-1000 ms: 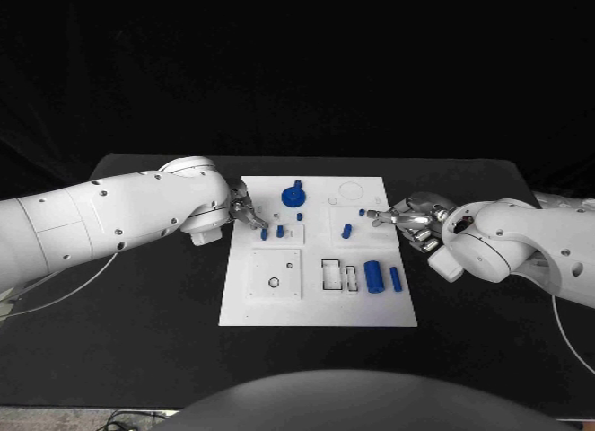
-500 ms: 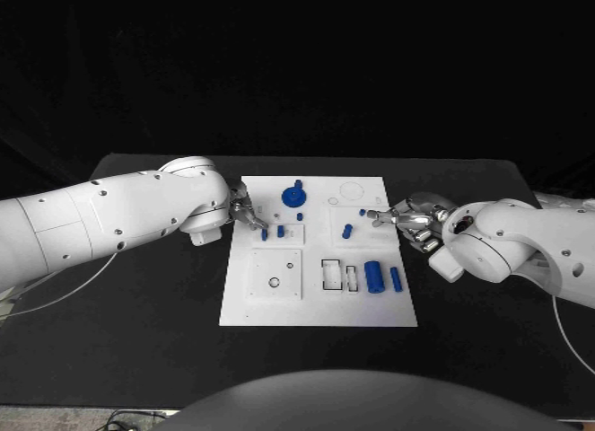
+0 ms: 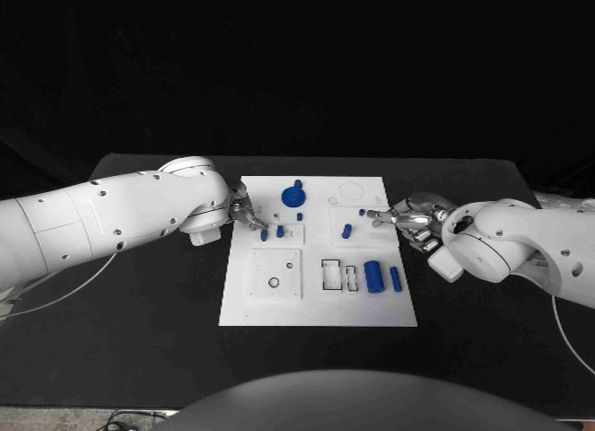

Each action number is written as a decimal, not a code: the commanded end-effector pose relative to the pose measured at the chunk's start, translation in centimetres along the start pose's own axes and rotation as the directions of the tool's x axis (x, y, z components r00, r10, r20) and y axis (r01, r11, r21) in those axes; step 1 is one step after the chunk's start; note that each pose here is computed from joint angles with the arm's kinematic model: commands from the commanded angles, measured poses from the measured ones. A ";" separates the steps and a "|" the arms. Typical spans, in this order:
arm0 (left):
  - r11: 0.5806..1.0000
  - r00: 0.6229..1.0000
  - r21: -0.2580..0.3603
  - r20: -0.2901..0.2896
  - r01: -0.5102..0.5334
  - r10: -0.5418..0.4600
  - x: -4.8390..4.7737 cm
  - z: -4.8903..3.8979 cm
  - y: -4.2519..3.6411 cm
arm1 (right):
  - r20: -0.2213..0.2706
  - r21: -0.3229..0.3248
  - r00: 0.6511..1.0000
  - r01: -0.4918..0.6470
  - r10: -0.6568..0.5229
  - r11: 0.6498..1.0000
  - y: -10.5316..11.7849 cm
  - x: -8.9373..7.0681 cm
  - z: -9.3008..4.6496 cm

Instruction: Assemble the parts on the task board

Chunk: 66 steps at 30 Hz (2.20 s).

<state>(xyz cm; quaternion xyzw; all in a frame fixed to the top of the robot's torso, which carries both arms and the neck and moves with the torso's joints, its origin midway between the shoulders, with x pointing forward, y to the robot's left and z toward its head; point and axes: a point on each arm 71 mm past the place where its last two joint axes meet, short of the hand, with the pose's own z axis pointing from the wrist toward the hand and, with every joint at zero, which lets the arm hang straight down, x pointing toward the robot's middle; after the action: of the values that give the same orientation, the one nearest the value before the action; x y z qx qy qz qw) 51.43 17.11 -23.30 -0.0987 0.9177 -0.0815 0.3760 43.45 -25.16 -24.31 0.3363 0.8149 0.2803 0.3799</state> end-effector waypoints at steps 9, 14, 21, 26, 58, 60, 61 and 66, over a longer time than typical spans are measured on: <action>0.999 0.999 0.043 0.037 0.033 -0.035 -0.25 -0.07 -0.36 | -0.007 -0.007 1.000 0.010 -0.010 1.000 0.0 0.1 0.0; 0.997 0.997 0.058 0.058 0.048 -0.051 -0.40 -0.08 -0.47 | -0.008 -0.006 1.000 0.010 -0.010 1.000 0.0 0.2 0.0; 0.994 0.995 0.085 0.069 0.064 -0.070 -0.45 -0.21 -0.61 | -0.008 -0.005 1.000 0.010 -0.010 1.000 0.0 0.1 0.1; 0.995 0.997 0.087 0.046 0.050 -0.054 -0.24 -0.51 -0.72 | -0.008 -0.004 1.000 0.010 -0.010 1.000 0.0 0.1 0.1; 0.999 1.000 0.051 0.001 -0.014 0.014 0.10 -0.77 -0.74 | -0.009 -0.002 1.000 0.010 -0.010 1.000 -0.1 0.1 0.0; 0.999 1.000 0.052 -0.001 -0.014 0.014 0.10 -0.75 -0.73 | -0.009 -0.002 1.000 0.010 -0.010 1.000 -0.1 0.1 0.0; 0.999 1.000 0.052 -0.002 -0.014 0.014 0.11 -0.74 -0.72 | -0.009 -0.002 1.000 0.010 -0.010 1.000 -0.1 0.1 0.0; 0.999 1.000 0.049 -0.014 -0.017 0.018 0.17 -0.69 -0.68 | -0.009 -0.001 1.000 0.010 -0.010 1.000 -0.1 0.1 0.0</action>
<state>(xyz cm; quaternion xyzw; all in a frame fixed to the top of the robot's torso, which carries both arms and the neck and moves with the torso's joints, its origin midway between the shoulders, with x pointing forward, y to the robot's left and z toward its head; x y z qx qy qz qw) 51.00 16.65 -22.74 -0.0894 0.9145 -0.1020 0.3813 43.44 -25.19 -24.38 0.3367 0.8151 0.2796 0.3795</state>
